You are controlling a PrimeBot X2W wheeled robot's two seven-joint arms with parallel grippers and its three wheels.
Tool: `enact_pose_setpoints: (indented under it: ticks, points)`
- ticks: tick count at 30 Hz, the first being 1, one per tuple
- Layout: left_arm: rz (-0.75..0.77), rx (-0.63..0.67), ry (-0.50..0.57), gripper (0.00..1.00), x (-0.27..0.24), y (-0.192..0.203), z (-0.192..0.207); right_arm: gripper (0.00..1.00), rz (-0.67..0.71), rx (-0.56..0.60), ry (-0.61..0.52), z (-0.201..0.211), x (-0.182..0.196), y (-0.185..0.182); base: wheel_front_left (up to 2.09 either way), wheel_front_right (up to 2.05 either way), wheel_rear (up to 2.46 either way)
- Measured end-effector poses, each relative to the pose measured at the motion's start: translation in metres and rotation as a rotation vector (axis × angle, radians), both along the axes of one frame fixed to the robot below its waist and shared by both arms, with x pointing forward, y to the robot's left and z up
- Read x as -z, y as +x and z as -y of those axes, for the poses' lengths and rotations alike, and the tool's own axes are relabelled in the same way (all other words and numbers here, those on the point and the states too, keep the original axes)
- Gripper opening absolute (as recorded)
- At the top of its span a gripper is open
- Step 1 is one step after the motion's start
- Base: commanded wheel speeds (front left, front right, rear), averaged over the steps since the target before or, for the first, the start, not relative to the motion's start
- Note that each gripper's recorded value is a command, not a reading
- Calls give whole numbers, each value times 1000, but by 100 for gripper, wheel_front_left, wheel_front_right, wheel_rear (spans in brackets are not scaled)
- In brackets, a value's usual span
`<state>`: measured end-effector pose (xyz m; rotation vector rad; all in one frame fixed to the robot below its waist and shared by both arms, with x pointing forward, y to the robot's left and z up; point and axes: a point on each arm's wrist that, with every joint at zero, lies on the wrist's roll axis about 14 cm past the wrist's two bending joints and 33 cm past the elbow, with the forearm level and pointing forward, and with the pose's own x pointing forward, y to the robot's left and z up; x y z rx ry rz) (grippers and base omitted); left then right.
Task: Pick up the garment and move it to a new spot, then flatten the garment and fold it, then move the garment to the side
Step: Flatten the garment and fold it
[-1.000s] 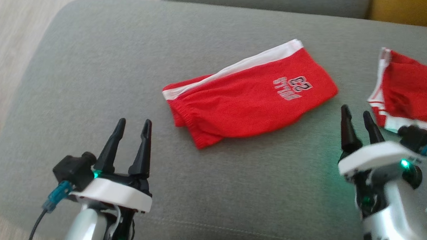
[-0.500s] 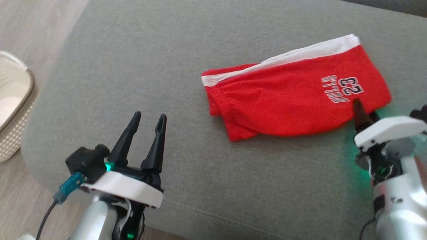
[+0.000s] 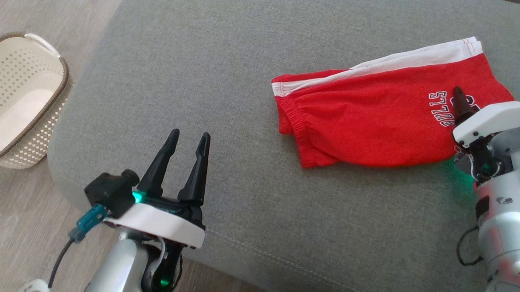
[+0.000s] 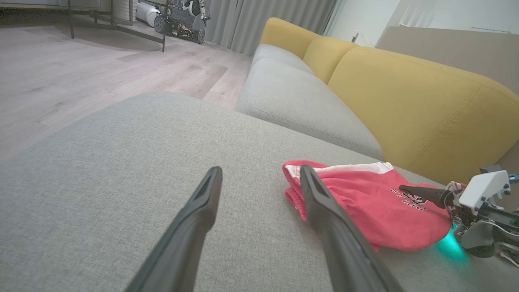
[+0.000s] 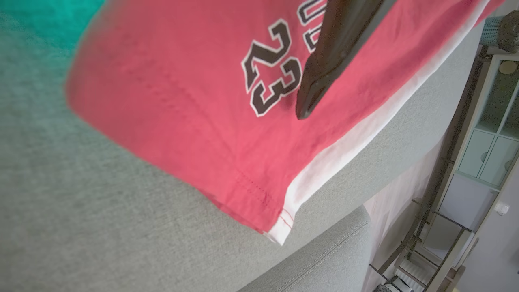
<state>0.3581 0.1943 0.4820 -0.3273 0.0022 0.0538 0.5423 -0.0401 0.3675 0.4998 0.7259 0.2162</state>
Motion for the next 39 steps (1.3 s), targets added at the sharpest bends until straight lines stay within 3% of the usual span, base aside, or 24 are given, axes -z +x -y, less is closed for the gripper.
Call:
enact_pose_setpoints:
  ticks: [1,3,12,24,32,39]
  points:
    - [-1,-3,2,100,0,0,0,100,0,-3,-5,-1,0,1,0,0,0]
    - [0,-2,3,100,0,1,0,0,8,-6,-12,-2,0,3,0,0,0]
    - [20,25,-3,100,-6,3,9,0,111,58,6,3,-15,-2,0,0,0]
    - [51,115,-20,100,-13,8,37,0,217,279,87,59,-32,-38,0,0,0]
    - [88,168,-30,100,-24,9,54,0,236,367,69,95,-28,-76,0,0,0]
    - [83,189,-35,100,-22,6,61,0,310,329,-26,100,-36,-79,0,0,0]
